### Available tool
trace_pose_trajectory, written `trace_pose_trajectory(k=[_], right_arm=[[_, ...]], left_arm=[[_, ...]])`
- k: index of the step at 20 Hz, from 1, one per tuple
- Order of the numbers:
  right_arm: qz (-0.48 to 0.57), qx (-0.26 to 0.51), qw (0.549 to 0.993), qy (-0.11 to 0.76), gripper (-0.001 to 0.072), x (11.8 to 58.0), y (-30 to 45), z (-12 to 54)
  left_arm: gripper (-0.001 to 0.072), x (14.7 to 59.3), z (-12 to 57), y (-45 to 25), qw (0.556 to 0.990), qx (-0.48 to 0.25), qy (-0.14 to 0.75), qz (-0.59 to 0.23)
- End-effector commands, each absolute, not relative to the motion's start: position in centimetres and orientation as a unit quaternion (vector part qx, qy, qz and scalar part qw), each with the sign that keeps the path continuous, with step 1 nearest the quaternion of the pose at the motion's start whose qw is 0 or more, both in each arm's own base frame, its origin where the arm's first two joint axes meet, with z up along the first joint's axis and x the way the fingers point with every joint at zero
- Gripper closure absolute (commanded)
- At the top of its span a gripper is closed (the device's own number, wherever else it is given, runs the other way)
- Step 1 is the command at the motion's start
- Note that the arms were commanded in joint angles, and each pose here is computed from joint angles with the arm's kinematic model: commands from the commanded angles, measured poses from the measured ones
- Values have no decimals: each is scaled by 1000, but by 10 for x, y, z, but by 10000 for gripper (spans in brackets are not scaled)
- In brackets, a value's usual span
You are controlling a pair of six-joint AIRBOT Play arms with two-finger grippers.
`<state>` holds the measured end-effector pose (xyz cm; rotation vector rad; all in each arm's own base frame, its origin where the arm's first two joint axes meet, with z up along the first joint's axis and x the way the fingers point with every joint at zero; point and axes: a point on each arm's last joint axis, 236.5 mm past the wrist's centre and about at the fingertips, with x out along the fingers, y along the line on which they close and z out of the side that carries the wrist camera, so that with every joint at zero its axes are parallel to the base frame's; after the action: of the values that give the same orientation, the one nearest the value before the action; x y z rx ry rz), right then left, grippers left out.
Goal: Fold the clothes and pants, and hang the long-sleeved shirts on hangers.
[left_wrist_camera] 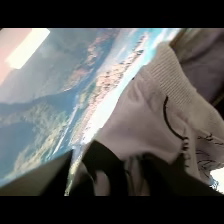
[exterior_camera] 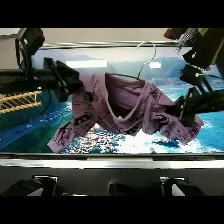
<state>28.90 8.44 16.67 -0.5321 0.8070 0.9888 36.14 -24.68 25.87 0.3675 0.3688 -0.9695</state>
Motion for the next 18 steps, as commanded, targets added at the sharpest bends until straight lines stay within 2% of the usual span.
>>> trace_pose_trajectory(k=[1,3,5,8,12,15,18], right_arm=[[420,-254,790,366,673,276,80,185],[406,-259,797,364,673,271,78,191],[380,-257,811,364,673,268,72,198],[291,-231,857,358,672,275,54,216],[125,-185,920,323,671,278,9,255],[33,-156,943,291,671,275,-21,278],[-82,-92,961,246,670,276,-61,304]], left_arm=[[85,386,252,-222,890,124,222,-378],[85,397,243,-201,905,91,257,-327],[85,410,236,-170,922,27,293,-252],[86,422,233,-137,928,-77,318,-177],[88,423,234,-132,928,-91,319,-168],[89,423,234,-132,928,-91,319,-168],[89,423,234,-132,928,-91,319,-168]])
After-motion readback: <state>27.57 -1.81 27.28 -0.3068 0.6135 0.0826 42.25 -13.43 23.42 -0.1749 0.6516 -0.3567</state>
